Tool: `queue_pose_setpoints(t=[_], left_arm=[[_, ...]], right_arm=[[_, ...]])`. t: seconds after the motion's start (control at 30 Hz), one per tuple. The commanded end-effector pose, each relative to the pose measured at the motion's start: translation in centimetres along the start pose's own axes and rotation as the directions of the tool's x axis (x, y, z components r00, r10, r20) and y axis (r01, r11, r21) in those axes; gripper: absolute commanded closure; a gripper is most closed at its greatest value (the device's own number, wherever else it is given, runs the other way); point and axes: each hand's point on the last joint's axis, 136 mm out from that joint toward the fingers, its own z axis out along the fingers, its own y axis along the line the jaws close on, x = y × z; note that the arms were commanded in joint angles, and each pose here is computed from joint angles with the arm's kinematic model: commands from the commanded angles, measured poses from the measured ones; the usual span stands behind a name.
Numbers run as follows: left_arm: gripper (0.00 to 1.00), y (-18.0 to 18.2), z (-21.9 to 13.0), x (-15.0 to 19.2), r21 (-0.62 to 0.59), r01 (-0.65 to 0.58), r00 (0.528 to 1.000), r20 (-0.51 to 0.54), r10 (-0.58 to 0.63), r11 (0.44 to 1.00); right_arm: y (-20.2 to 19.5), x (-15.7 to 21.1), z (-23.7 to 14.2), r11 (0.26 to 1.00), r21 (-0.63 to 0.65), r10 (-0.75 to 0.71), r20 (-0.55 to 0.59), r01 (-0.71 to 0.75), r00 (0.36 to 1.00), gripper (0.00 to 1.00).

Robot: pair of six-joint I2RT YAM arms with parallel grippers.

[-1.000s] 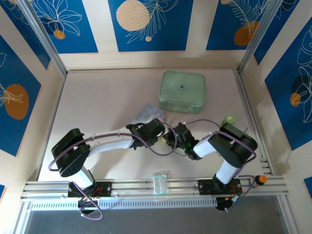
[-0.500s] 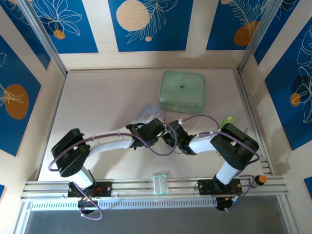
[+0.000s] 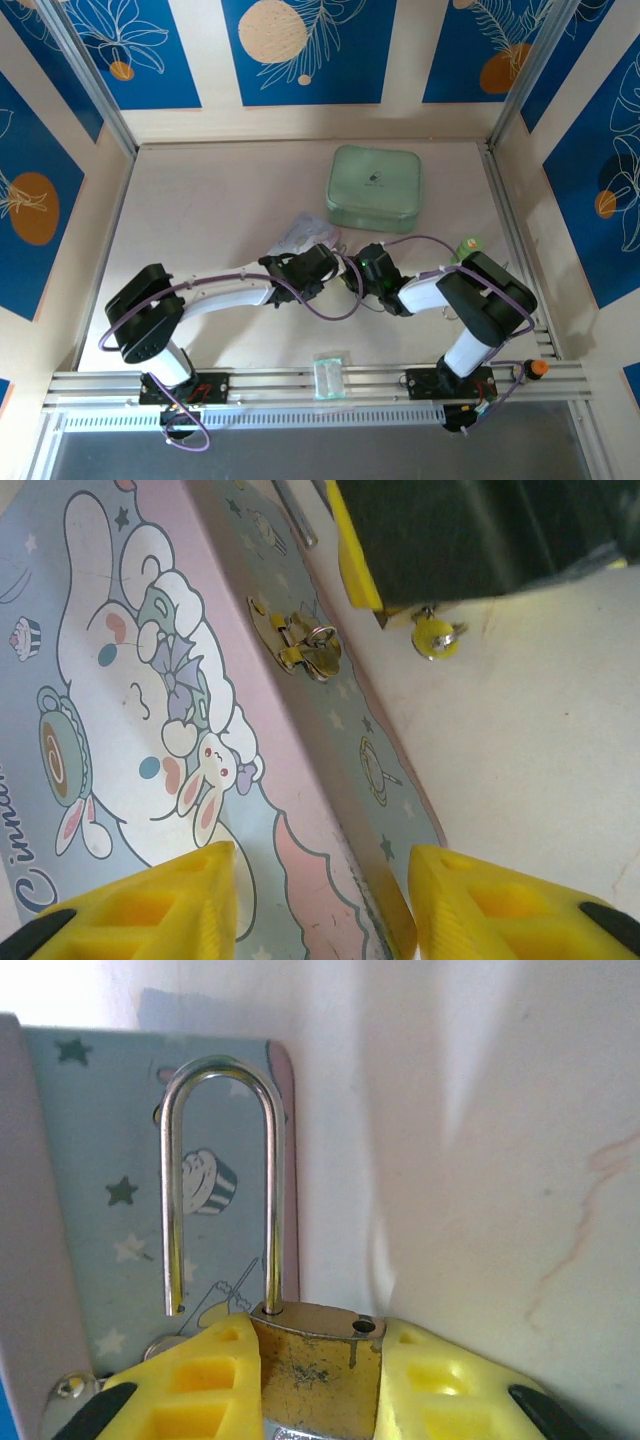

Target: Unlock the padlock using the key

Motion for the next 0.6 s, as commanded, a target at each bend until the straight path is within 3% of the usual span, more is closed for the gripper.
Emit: queue_pose_setpoints(t=[0.0,0.13,0.27,0.43,0.57], left_arm=[[0.55,-4.6,1.2,8.1,0.175,-0.061,0.959,-0.263,0.107,0.983],[0.54,-4.0,1.2,8.2,0.143,-0.074,0.956,-0.271,0.111,0.987],[0.41,-2.9,0.9,8.0,0.082,-0.048,0.962,-0.264,0.068,0.995],[0.20,-1.0,0.4,6.0,-0.027,0.042,0.973,-0.224,-0.047,0.999],[0.14,1.5,0.2,4.7,-0.170,0.114,0.969,-0.198,-0.148,0.979]], right_arm=[[-7.5,-2.9,-0.3,0.972,0.221,0.049,0.129,-0.077,0.990,0.81],[-6.6,-2.4,0.2,0.964,0.266,-0.040,0.081,0.017,0.996,0.82],[-7.8,-1.9,-1.5,0.910,0.385,-0.161,-0.014,0.154,0.987,0.81],[-8.1,-0.7,-3.5,0.855,0.436,-0.225,-0.174,0.280,0.959,0.81],[-7.3,-0.9,-5.2,0.798,0.481,-0.270,-0.252,0.363,0.929,0.79]])
